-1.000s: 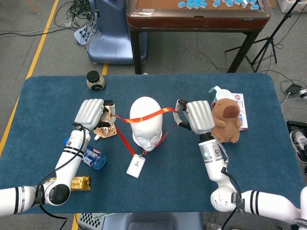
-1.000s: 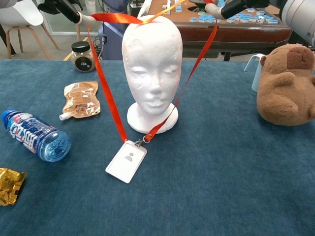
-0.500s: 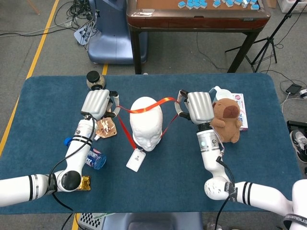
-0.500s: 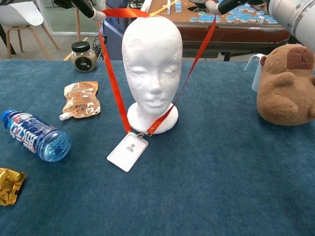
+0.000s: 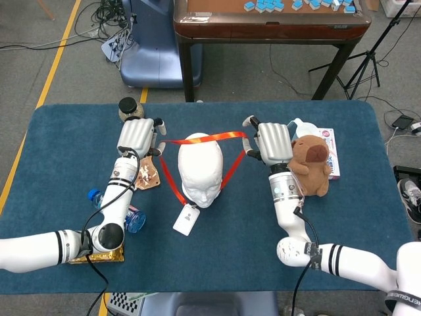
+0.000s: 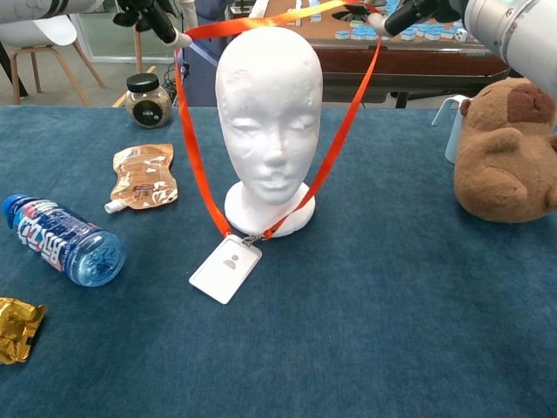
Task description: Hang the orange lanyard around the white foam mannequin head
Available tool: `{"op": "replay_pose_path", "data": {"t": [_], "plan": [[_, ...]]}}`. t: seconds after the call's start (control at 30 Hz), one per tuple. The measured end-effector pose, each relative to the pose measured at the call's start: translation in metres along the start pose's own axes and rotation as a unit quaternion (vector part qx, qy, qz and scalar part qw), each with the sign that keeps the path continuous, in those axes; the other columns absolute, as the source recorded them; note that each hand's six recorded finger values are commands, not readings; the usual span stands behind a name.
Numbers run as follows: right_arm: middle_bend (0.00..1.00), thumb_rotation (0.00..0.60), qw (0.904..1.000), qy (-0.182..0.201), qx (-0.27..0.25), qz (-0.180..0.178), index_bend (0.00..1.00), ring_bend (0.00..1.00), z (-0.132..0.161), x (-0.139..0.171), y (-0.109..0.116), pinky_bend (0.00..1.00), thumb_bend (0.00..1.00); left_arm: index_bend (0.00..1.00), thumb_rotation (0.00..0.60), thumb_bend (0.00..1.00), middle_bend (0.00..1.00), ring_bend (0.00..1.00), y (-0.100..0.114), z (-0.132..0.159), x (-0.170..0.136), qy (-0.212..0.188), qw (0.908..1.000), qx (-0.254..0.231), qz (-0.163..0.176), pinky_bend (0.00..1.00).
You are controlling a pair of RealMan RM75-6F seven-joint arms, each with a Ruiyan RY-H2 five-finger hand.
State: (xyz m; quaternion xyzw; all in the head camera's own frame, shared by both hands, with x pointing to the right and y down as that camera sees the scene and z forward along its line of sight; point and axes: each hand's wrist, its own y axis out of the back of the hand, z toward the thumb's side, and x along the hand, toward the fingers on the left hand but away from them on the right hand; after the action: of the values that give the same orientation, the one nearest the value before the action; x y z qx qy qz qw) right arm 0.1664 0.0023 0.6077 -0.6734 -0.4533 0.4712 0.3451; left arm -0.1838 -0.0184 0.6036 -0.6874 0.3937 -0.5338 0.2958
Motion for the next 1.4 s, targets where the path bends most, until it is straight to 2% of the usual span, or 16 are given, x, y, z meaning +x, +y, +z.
{"op": "replay_pose_path", "data": {"t": [0.03, 0.1, 0.17, 0.27, 0.4, 0.47, 0.67, 0.93, 1.07, 1.17, 1.27, 1.4], "plan": [[0.91, 0.600, 1.0000, -0.003, 0.000, 0.007, 0.00, 0.97, 0.000, 0.000, -0.001, 0.92, 0.35, 0.08, 0.600, 0.27, 0.26, 0.29, -0.001, 0.000, 0.001, 0.003, 1.0000, 0.000, -0.002, 0.64], [0.90, 0.600, 0.9997, -0.007, 0.001, 0.025, 0.00, 0.97, 0.000, 0.001, -0.003, 0.92, 0.26, 0.01, 0.600, 0.23, 0.09, 0.12, -0.002, -0.002, 0.003, 0.011, 0.9999, -0.002, -0.005, 0.48], [0.89, 0.600, 0.9992, -0.005, 0.006, 0.039, 0.00, 0.96, 0.003, 0.003, -0.003, 0.92, 0.18, 0.00, 0.580, 0.21, 0.01, 0.03, -0.001, -0.003, 0.004, 0.015, 0.9998, -0.006, -0.008, 0.38], [0.89, 0.600, 0.9988, 0.002, 0.010, 0.047, 0.00, 0.96, 0.007, 0.003, -0.001, 0.91, 0.10, 0.00, 0.524, 0.20, 0.00, 0.00, 0.003, -0.006, 0.005, 0.018, 0.9998, -0.010, -0.006, 0.31], [0.88, 0.600, 0.9987, 0.007, 0.009, 0.050, 0.00, 0.95, 0.008, 0.005, -0.001, 0.90, 0.09, 0.00, 0.501, 0.19, 0.00, 0.00, 0.007, -0.013, 0.003, 0.018, 0.9998, -0.011, -0.005, 0.26], [0.88, 0.600, 0.9988, 0.011, 0.007, 0.048, 0.00, 0.94, 0.009, 0.006, 0.001, 0.90, 0.09, 0.00, 0.503, 0.19, 0.00, 0.00, 0.007, -0.015, 0.001, 0.017, 0.9998, -0.013, -0.006, 0.26], [0.88, 0.600, 0.9989, 0.027, 0.007, 0.038, 0.00, 0.94, 0.005, 0.018, 0.010, 0.90, 0.09, 0.00, 0.600, 0.19, 0.00, 0.00, 0.014, -0.031, -0.016, 0.006, 0.9999, -0.012, -0.009, 0.26], [0.88, 0.600, 0.9985, 0.045, 0.016, 0.029, 0.00, 0.93, -0.013, 0.041, 0.023, 0.90, 0.09, 0.00, 0.600, 0.19, 0.00, 0.04, 0.020, -0.062, -0.054, -0.011, 0.9999, -0.004, -0.011, 0.26], [0.85, 0.600, 0.9982, 0.050, 0.022, 0.027, 0.00, 0.90, -0.031, 0.059, 0.030, 0.90, 0.10, 0.00, 0.600, 0.19, 0.04, 0.09, 0.019, -0.075, -0.075, -0.023, 0.9996, 0.010, -0.013, 0.30], [0.82, 0.600, 0.9980, 0.051, 0.029, 0.025, 0.02, 0.87, -0.046, 0.074, 0.034, 0.89, 0.18, 0.00, 0.600, 0.19, 0.09, 0.13, 0.018, -0.088, -0.093, -0.026, 0.9993, 0.020, -0.017, 0.34], [0.80, 0.600, 0.9980, 0.048, 0.034, 0.022, 0.11, 0.85, -0.064, 0.090, 0.041, 0.89, 0.24, 0.03, 0.600, 0.19, 0.17, 0.22, 0.015, -0.102, -0.110, -0.026, 0.9992, 0.023, -0.020, 0.39], [0.80, 0.600, 0.9981, 0.047, 0.036, 0.015, 0.15, 0.85, -0.085, 0.113, 0.051, 0.89, 0.27, 0.14, 0.600, 0.25, 0.38, 0.43, 0.006, -0.119, -0.131, -0.033, 0.9988, 0.021, -0.029, 0.60]]}}
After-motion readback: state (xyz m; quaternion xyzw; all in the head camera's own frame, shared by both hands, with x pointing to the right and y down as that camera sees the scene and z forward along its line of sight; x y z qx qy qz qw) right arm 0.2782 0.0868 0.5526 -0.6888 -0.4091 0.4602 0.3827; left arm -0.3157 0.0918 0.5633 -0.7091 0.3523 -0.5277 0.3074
